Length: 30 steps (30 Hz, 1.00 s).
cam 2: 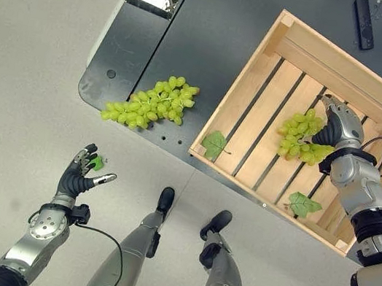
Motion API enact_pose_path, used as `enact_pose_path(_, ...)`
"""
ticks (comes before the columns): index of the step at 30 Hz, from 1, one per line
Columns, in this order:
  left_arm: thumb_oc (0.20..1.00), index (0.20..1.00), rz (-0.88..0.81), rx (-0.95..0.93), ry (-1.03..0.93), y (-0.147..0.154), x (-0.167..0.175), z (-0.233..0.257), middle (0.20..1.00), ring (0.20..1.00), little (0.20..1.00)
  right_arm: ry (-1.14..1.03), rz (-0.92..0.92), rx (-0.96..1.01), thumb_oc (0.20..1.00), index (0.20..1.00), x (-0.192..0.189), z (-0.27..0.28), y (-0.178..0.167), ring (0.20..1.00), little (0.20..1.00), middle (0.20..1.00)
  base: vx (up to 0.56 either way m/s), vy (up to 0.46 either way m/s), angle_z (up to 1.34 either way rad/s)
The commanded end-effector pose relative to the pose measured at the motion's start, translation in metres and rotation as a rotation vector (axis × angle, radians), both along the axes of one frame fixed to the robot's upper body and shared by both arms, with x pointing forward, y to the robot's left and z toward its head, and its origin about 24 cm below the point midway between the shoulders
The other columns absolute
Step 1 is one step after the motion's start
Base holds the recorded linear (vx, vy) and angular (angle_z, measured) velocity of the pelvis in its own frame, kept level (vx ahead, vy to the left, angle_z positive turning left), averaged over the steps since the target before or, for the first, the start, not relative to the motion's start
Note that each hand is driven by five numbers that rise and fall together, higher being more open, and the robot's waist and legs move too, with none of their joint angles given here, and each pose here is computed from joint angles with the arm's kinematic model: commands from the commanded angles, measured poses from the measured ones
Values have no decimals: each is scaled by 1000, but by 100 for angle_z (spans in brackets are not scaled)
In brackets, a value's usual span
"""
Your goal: Pick up the fruits from the basket on one side to the basket on the other side
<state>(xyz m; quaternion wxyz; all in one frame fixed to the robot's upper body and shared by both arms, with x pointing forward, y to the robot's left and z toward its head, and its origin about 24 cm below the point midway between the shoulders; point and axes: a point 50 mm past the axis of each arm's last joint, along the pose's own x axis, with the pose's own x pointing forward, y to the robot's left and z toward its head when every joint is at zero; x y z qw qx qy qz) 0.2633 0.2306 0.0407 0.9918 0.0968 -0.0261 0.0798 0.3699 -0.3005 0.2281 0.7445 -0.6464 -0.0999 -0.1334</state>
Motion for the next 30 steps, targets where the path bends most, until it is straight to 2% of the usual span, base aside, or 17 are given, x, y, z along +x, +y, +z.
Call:
enact_pose_path(1,1000,1000,-35,0,-110,-3,-3,20,1000,1000,1000,-47,-50,-156,1000,1000,-4,38,-10,1000,1000,1000,0,0,0)
enact_pose_path(11,1000,1000,-44,-19,-224,-7,0,44,1000,1000,1000,60,-41,-228,1000,1000,0,24,-6,1000,1000,1000,0,0,0)
enact_pose_path(30,1000,1000,-25,23,-222,4,-7,46,1000,1000,1000,312,-127,-254,1000,1000,-27,-12,-50,1000,1000,1000,1,0,0)
